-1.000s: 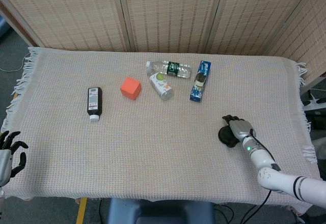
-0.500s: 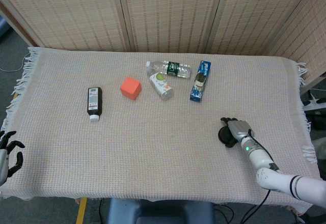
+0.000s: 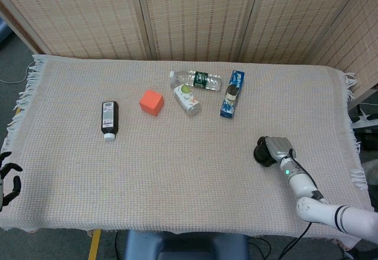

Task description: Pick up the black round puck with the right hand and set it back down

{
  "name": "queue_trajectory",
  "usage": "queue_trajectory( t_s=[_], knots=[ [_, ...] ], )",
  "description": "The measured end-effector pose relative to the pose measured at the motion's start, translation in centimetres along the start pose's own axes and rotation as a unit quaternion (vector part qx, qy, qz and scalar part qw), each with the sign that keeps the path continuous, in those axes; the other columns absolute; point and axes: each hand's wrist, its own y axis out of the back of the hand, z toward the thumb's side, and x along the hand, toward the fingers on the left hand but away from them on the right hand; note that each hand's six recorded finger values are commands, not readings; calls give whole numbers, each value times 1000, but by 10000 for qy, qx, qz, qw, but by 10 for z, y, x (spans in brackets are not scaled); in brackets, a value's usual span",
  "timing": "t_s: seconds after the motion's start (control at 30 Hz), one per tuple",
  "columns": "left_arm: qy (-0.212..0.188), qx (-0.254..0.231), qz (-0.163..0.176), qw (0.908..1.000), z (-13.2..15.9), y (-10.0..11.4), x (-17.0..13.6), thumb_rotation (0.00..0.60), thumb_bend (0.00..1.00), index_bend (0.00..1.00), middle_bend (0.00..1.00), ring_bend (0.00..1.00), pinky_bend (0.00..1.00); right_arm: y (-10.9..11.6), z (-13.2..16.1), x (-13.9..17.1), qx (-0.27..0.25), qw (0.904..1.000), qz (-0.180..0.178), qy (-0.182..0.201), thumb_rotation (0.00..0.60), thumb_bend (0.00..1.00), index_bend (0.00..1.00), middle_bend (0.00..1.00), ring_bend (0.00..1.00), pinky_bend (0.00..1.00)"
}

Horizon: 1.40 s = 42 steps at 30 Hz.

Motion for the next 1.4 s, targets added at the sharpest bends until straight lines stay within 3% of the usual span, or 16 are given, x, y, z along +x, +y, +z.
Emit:
queue_trajectory(
  t_s=[0.27,0.53,0.73,0.83,0.97,1.03,1.1,1.23,1.4],
  knots=[
    [23,-29,29,10000,-1,2,0,600,543,463,169,89,274,6,-9,0,108,9985,-489,-226,600,470,689,506,566,619],
    [31,-35,2,10000,0,1,0,600,543,464,169,89,274,11,-12,2,-65,9972,-699,-253,600,523,728,536,594,652],
    [32,-43,7,10000,0,1,0,600,544,463,169,89,275,26,1,7,-359,9913,-1251,193,600,526,745,548,605,657],
    [52,-52,-18,10000,-1,0,0,600,544,463,169,89,275,42,13,16,-461,9790,-1866,677,600,526,748,550,608,661],
    [52,-34,-72,10000,0,-1,0,600,545,463,169,89,276,63,26,35,-726,9475,-2715,1527,600,526,754,554,613,670],
    [48,-19,-88,9999,1,-2,0,600,544,462,169,89,276,67,30,42,-846,9372,-2863,1801,600,526,759,558,619,678],
    [48,-12,-94,9999,1,-2,0,600,544,462,169,89,276,67,31,46,-921,9345,-2858,1911,600,526,764,562,622,684],
    [66,3,-112,9999,1,-3,0,600,545,462,169,89,275,66,19,45,-836,9454,-2763,1515,600,527,778,574,635,692],
    [83,9,-131,9999,0,-3,0,600,545,462,169,89,275,66,-7,43,20,9613,-2730,381,600,527,784,580,649,704]
  ],
)
